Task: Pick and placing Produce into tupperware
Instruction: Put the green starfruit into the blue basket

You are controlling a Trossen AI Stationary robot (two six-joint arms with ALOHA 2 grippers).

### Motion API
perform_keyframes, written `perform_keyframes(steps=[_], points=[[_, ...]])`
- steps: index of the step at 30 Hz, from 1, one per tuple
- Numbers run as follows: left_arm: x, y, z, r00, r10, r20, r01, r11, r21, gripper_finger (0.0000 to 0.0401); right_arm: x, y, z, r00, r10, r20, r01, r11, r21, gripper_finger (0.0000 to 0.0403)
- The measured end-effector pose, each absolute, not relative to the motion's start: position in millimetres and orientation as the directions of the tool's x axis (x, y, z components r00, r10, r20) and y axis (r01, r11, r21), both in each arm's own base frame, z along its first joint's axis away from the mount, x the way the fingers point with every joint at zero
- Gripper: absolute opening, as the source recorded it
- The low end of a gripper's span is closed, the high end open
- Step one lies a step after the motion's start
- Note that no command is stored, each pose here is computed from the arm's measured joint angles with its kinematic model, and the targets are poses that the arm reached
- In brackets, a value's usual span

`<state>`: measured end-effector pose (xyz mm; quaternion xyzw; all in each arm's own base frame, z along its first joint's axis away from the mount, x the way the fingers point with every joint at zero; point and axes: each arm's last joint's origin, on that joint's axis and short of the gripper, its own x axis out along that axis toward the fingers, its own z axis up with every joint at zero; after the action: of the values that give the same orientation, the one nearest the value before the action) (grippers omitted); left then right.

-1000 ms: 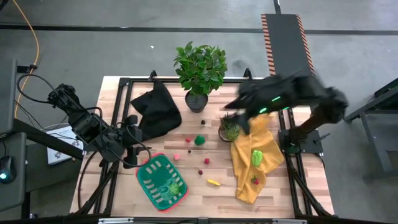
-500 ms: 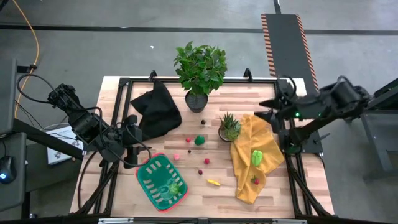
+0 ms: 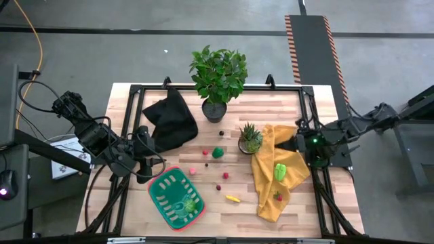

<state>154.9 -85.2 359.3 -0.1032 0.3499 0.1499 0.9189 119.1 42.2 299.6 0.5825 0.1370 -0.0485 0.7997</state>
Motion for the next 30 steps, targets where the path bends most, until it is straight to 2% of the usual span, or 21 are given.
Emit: perform_keyframes(steps=[3,7,11,16,22,25,30], points=[[154.9,-85.2,359.3,0.71,0.203,-0.674,-0.364,0.926,-0.104,0.0156,122.6,49.6,290.2,0.936,0.127,-0.327,0.285,0.268,0.92,0.0248],[154.9,-85.4,359.2,0.709,0.196,-0.678,-0.363,0.925,-0.111,0.0156,129.7,59.8,290.5,0.868,0.151,-0.473,0.424,0.273,0.864,0.0243],[154.4,-85.3,358.7,0.703,0.193,-0.685,-0.344,0.935,-0.09,0.0156,137.1,67.7,299.1,0.738,0.096,-0.667,0.622,0.284,0.729,0.0238],[154.3,-85.4,358.7,0.702,0.189,-0.687,-0.319,0.945,-0.066,0.0156,155.1,81.6,309.9,0.584,0.002,-0.812,0.793,0.212,0.571,0.0238],[154.0,-86.8,358.0,0.689,0.139,-0.711,-0.279,0.957,-0.083,0.0156,177.3,98.4,304.5,0.39,-0.053,-0.919,0.916,0.125,0.381,0.0238],[153.9,-87.2,357.8,0.686,0.127,-0.717,-0.258,0.963,-0.077,0.0156,184.4,104.4,296.4,0.34,-0.056,-0.939,0.94,0.056,0.337,0.0238],[153.9,-87.4,357.8,0.684,0.119,-0.72,-0.22,0.974,-0.048,0.0156,182.3,110.6,281.4,0.204,-0.045,-0.978,0.978,-0.033,0.205,0.0238]])
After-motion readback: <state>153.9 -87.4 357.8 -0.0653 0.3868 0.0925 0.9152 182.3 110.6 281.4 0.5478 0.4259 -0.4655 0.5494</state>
